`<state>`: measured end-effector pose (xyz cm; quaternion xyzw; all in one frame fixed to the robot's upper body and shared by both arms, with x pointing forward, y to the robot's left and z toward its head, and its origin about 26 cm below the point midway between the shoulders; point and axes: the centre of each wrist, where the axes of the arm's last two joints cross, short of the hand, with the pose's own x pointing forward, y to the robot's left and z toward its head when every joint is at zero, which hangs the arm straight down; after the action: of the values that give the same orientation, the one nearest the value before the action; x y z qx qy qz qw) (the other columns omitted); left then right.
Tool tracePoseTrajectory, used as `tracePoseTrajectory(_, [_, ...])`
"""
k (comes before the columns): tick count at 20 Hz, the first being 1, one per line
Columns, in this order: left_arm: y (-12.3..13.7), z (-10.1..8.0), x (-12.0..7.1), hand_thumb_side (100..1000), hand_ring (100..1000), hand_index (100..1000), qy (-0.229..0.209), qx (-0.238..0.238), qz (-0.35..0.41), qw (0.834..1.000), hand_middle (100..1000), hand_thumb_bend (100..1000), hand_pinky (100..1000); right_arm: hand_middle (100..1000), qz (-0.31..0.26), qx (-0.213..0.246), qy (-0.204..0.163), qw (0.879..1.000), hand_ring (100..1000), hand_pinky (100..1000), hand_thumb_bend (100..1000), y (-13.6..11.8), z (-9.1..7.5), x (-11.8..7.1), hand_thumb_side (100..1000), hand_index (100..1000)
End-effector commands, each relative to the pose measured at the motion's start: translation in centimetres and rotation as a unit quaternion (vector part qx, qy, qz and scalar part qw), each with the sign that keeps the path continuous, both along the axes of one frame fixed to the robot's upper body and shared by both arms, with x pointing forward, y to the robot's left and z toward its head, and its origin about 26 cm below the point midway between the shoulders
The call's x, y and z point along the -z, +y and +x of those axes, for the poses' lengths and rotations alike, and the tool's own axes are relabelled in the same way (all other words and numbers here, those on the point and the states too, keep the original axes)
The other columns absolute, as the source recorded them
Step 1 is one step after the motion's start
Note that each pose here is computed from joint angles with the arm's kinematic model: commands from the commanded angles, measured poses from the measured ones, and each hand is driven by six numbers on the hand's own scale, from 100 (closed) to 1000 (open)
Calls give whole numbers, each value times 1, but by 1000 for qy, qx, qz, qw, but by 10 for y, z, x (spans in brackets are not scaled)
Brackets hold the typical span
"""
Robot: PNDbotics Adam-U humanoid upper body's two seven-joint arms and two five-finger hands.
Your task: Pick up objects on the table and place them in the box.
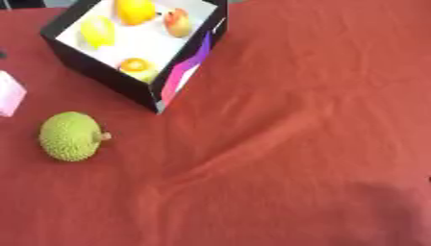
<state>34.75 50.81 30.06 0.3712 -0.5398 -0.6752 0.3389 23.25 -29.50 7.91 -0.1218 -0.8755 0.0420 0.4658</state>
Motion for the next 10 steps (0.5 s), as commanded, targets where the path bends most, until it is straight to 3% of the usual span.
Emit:
tracePoseTrajectory(1, [7, -4, -17, 433, 972, 966, 58, 70, 109, 990, 870, 539, 1000, 723, -6, -2, -7, 1000, 836, 1000, 100, 2, 0, -6, 519, 793])
tracePoseTrajectory(9, [17, 1, -11, 430, 970, 964, 48, 43, 102, 993, 868, 531, 1000, 723, -5, -1, -6, 1000, 835, 1000, 100, 5, 2, -6, 519, 792])
tracePoseTrajectory(10, [18, 2, -10, 430, 970, 964, 47, 41, 101, 993, 868, 531, 1000, 722, -5, -1, -6, 1000, 835, 1000, 100, 5, 2, -6, 466, 792])
